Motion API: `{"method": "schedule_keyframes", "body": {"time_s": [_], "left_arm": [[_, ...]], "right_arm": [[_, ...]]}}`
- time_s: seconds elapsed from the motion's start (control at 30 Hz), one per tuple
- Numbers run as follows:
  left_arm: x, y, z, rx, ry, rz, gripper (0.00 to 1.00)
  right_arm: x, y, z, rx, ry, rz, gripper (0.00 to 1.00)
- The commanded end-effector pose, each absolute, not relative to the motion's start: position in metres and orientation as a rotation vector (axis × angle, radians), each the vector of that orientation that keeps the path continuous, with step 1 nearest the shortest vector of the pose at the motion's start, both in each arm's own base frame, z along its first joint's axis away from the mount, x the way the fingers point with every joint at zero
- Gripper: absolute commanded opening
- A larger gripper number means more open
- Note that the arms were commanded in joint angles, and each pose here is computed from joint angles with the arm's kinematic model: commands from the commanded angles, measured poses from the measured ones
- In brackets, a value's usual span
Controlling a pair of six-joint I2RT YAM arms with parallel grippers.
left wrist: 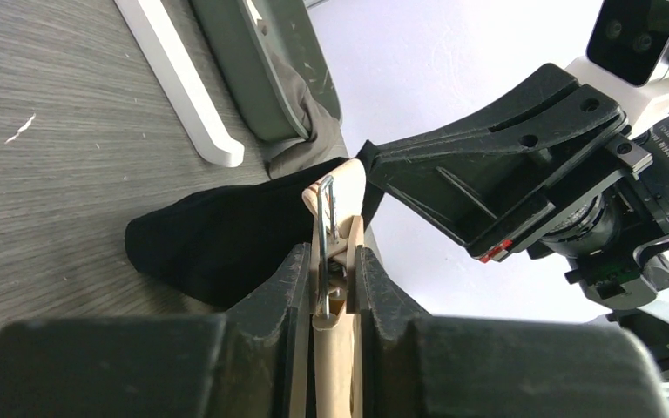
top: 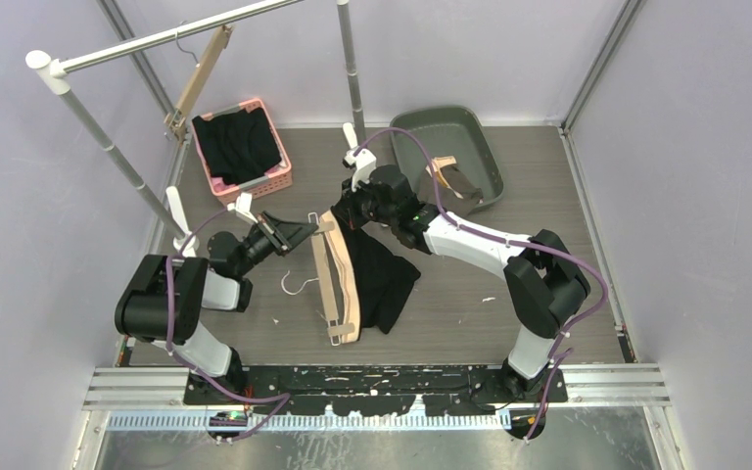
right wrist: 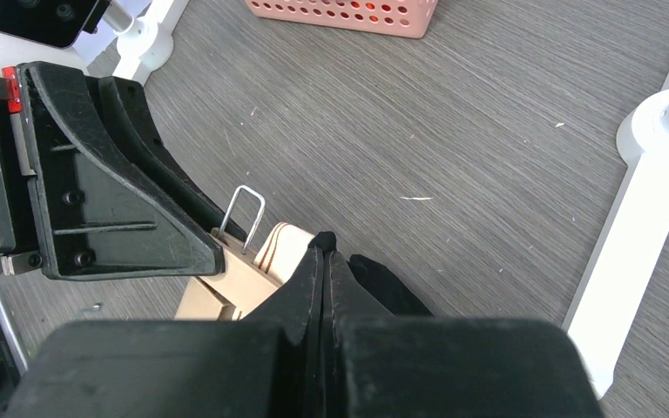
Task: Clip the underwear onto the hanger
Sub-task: Clamp the underwear onto the hanger.
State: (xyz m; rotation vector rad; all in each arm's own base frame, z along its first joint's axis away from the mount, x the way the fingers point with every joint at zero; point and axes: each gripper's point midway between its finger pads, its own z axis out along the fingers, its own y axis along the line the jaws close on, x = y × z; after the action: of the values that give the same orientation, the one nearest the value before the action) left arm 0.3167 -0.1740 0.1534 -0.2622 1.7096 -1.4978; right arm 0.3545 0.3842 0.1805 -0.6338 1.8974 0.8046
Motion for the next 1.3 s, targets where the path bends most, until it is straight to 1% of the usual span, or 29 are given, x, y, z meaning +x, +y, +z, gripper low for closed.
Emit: {"method": "schedule_keyframes", "body": {"time_s": [0.0,0.07,0.2,0.47,0.53,0.6,0.83,0.97,1.27], "left_arm": [[0.320,-0.179,0.173,-0.178,1.643,-1.507,0.23],[0.320,-0.179,0.173,-0.177,1.643,-1.508,0.35],[0.320,-0.179,0.174,-0.174,1.639,-1.509,0.48],[0.320,-0.180,0.174,-0.176,1.640,-1.512,0.51],[0.320,-0.179,0.174,-0.178,1.641,-1.511,0.53],[0.321,-0.179,0.172,-0.186,1.643,-1.508,0.59],[0.325,-0.173,0.166,-0.249,1.642,-1.476,0.66],[0.326,-0.168,0.164,-0.289,1.633,-1.454,0.67],[0.327,-0.167,0.159,-0.308,1.644,-1.448,0.66]], "right_arm": [[0.366,0.394,0.226,-0.599,1.763,0.848,0.01],[0.366,0.394,0.225,-0.599,1.765,0.846,0.01],[0.366,0.393,0.222,-0.599,1.774,0.842,0.01],[0.367,0.391,0.217,-0.589,1.786,0.829,0.01],[0.368,0.390,0.215,-0.580,1.791,0.816,0.01],[0.371,0.387,0.216,-0.566,1.791,0.799,0.01],[0.389,0.370,0.214,-0.481,1.810,0.739,0.01],[0.404,0.359,0.200,-0.429,1.857,0.717,0.01],[0.416,0.349,0.170,-0.388,1.938,0.673,0.02]]}}
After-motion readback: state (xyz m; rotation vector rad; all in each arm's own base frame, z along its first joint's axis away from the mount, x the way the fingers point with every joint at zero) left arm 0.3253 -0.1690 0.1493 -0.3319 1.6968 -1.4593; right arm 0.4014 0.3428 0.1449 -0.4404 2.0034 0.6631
